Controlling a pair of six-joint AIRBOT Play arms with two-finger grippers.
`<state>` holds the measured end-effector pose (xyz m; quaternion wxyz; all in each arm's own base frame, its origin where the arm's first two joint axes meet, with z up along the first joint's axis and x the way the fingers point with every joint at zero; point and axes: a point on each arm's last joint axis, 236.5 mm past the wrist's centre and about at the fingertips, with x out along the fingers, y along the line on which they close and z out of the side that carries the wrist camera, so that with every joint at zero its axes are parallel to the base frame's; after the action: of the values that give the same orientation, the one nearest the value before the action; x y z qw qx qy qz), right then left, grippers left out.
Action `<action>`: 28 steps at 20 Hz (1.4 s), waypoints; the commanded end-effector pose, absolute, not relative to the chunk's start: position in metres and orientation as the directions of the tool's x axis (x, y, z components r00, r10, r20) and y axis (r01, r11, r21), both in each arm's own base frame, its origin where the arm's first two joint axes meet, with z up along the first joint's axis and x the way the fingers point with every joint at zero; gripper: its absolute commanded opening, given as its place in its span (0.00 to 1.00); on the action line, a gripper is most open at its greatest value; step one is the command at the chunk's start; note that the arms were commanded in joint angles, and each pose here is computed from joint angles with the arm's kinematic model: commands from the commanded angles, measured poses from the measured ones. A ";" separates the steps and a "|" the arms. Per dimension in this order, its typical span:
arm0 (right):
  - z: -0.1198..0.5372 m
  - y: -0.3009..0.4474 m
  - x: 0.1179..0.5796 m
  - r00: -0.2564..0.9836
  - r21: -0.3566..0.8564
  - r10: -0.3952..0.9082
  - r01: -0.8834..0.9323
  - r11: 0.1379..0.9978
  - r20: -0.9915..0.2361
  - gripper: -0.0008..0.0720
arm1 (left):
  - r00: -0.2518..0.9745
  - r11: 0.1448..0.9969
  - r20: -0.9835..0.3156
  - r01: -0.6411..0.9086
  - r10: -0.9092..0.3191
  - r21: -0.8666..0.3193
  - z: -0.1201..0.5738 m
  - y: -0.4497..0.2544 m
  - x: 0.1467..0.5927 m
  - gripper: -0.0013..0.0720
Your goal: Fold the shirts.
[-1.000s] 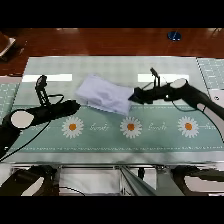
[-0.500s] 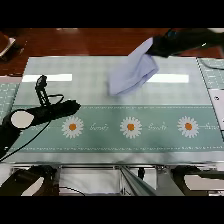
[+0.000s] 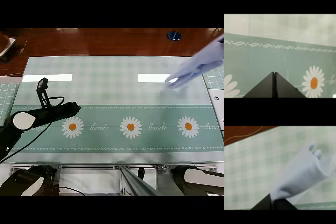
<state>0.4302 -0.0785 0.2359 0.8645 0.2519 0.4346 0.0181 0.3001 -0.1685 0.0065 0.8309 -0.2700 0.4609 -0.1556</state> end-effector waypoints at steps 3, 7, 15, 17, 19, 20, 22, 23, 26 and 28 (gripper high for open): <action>0.219 -0.170 0.336 0.467 0.339 0.080 0.505 0.794 -0.881 0.04 | 0.526 0.805 -0.679 0.019 -0.513 -0.593 0.006 -0.173 0.300 0.06; 0.207 -0.203 0.273 0.396 0.295 0.012 0.663 0.688 -0.918 0.04 | 0.505 0.809 -0.684 0.052 -0.527 -0.586 -0.004 -0.191 0.297 0.06; 0.129 -0.216 0.117 0.199 0.177 -0.062 0.951 0.254 -0.978 0.04 | 0.499 0.794 -0.673 0.054 -0.547 -0.605 -0.016 -0.216 0.300 0.06; 0.124 -0.221 0.088 0.127 0.101 -0.152 0.980 0.169 -0.980 0.04 | 0.499 0.787 -0.668 0.046 -0.552 -0.615 -0.015 -0.217 0.300 0.06; 0.116 -0.221 0.066 0.043 0.030 -0.170 0.997 0.075 -0.985 0.21 | 0.498 0.777 -0.663 0.038 -0.559 -0.628 -0.013 -0.219 0.300 0.06; 0.112 -0.219 0.065 0.035 0.024 -0.155 0.997 0.067 -0.987 0.49 | 0.498 0.777 -0.663 0.038 -0.559 -0.628 -0.013 -0.219 0.300 0.06; 0.112 -0.223 0.078 0.084 0.069 -0.164 0.993 0.099 -0.983 0.58 | 0.505 0.777 -0.657 0.043 -0.559 -0.628 -0.010 -0.219 0.302 0.06; 0.116 -0.229 0.098 0.169 0.139 -0.189 0.977 0.160 -0.967 0.57 | 0.523 0.785 -0.647 0.070 -0.555 -0.616 -0.005 -0.216 0.308 0.06; 0.175 -0.228 0.227 0.649 0.507 -0.214 0.725 0.466 -0.730 0.55 | 0.627 0.786 -0.598 0.040 -0.500 -0.617 0.025 -0.183 0.348 0.06; 0.236 -0.200 0.303 0.869 0.636 -0.145 0.451 0.626 -0.473 0.49 | 0.692 0.773 -0.544 0.031 -0.474 -0.634 0.068 -0.157 0.378 0.06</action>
<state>0.2036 -0.2238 0.1531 0.7676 0.4215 0.3570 -0.3250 0.3472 -0.1868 0.0283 0.8514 -0.2909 0.4056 -0.1613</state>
